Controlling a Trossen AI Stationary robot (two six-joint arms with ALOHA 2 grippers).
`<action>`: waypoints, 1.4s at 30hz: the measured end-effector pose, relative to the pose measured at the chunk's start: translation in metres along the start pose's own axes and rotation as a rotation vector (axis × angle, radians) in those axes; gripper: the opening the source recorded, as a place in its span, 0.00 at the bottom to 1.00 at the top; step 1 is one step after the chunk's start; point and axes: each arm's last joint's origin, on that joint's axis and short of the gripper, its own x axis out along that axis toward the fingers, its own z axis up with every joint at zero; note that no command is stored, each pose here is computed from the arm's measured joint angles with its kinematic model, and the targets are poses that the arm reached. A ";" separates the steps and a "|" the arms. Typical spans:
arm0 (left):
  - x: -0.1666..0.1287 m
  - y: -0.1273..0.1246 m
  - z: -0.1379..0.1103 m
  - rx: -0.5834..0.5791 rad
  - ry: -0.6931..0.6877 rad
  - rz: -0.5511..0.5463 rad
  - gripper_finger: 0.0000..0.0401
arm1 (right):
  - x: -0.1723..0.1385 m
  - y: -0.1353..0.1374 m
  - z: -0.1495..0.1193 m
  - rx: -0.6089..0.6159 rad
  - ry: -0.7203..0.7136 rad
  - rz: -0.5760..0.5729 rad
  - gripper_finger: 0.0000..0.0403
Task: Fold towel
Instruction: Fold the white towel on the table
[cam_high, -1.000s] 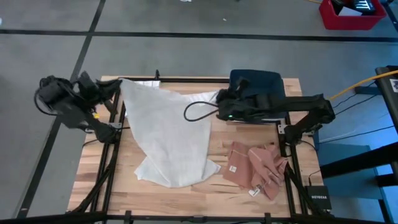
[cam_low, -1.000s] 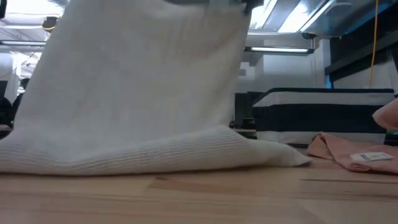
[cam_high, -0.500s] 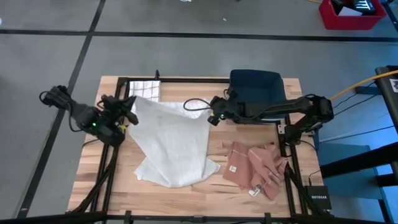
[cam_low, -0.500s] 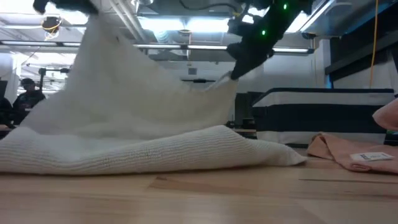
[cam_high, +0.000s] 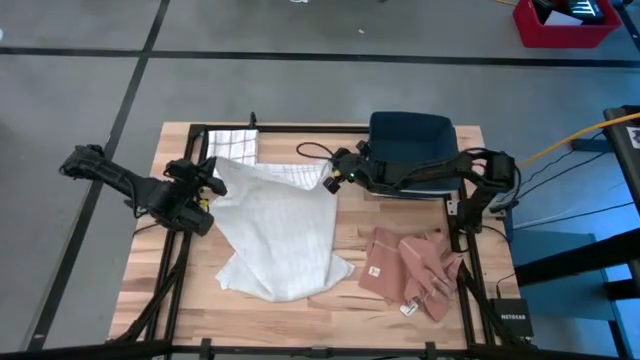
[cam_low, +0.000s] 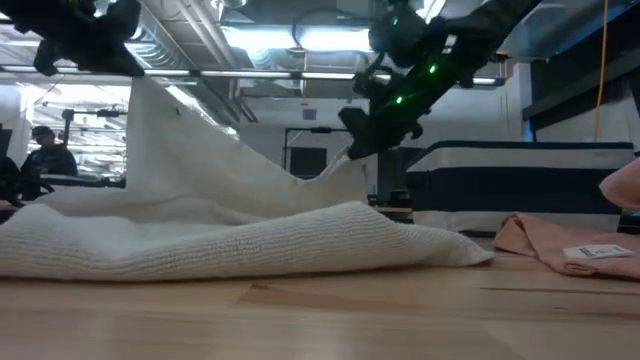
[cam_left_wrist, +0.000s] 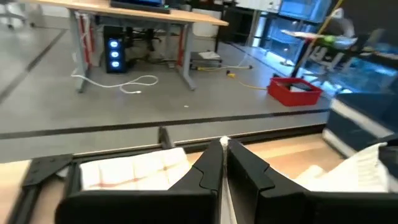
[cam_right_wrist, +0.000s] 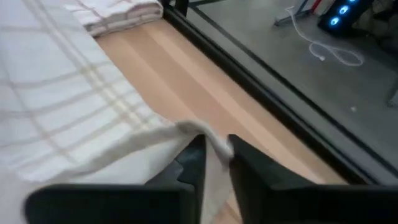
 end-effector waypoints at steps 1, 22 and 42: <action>0.001 0.001 0.000 0.000 0.016 0.018 0.05 | 0.005 -0.002 -0.001 0.005 0.009 0.013 0.19; -0.036 -0.077 -0.016 0.158 0.861 -0.680 0.45 | -0.110 0.068 0.017 -0.191 0.320 0.584 0.62; -0.106 -0.095 -0.147 0.306 1.271 -0.380 0.43 | -0.116 0.160 -0.121 -0.224 0.421 0.573 0.62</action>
